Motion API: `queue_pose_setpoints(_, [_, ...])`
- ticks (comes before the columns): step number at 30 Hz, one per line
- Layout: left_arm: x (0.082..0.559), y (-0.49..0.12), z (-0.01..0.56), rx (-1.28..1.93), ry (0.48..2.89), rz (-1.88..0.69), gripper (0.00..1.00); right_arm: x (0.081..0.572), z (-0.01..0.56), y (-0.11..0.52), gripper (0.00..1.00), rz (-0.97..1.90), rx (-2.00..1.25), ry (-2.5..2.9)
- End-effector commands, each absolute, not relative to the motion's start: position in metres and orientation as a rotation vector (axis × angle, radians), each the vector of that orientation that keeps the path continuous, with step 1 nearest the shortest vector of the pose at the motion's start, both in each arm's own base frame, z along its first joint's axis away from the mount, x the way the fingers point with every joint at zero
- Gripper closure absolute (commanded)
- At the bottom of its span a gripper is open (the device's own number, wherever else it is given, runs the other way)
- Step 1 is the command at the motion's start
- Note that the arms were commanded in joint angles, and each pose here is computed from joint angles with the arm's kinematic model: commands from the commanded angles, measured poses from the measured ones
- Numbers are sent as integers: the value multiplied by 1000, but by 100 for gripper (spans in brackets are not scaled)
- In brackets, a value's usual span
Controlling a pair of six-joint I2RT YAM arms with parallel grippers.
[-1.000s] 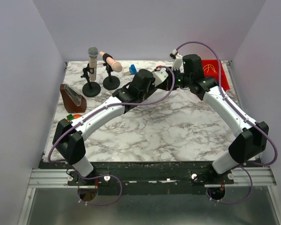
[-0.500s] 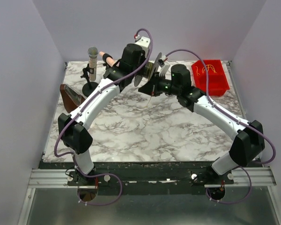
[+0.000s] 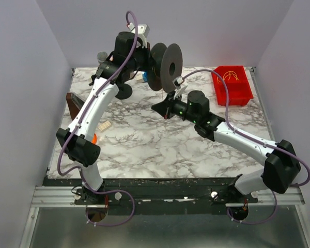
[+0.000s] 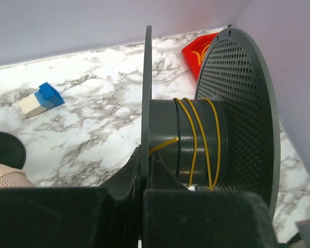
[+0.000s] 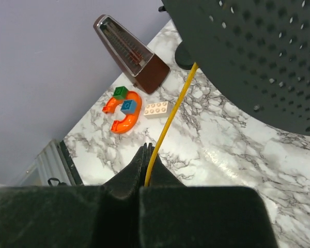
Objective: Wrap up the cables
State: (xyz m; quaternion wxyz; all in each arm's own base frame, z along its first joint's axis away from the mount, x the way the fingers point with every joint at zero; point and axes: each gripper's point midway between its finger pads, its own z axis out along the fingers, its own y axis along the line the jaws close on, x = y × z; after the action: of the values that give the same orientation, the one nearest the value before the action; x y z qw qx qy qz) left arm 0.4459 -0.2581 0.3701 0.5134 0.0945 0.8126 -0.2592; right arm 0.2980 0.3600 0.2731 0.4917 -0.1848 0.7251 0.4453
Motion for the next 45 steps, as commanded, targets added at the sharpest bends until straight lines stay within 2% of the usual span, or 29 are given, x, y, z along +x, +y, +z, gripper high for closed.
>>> queue_pose_setpoints(1, [422,-275,439,234,1818,-869,100,307,276,362,99,1035,-465,1672])
queue_pose_setpoints(9, [395,-261,474,285,1740,-1040,100,294,253,332,99,961,-466,1658])
queue_pose_setpoints(18, [338,-243,479,572,1628,-1093,100,292,248,298,99,964,-504,1629])
queue_pose_setpoints(26, [277,-240,422,1000,1595,-1089,100,300,261,268,99,839,-594,1597])
queue_pose_setpoints(35, [253,-215,321,1508,1613,-601,100,304,262,266,99,718,-797,1661])
queue_pose_setpoints(41, [267,-218,276,1538,1730,-435,100,293,260,283,99,792,-865,1660])
queue_pose_setpoints(45, [272,-239,257,1446,1808,-533,100,273,245,308,99,982,-896,1674])
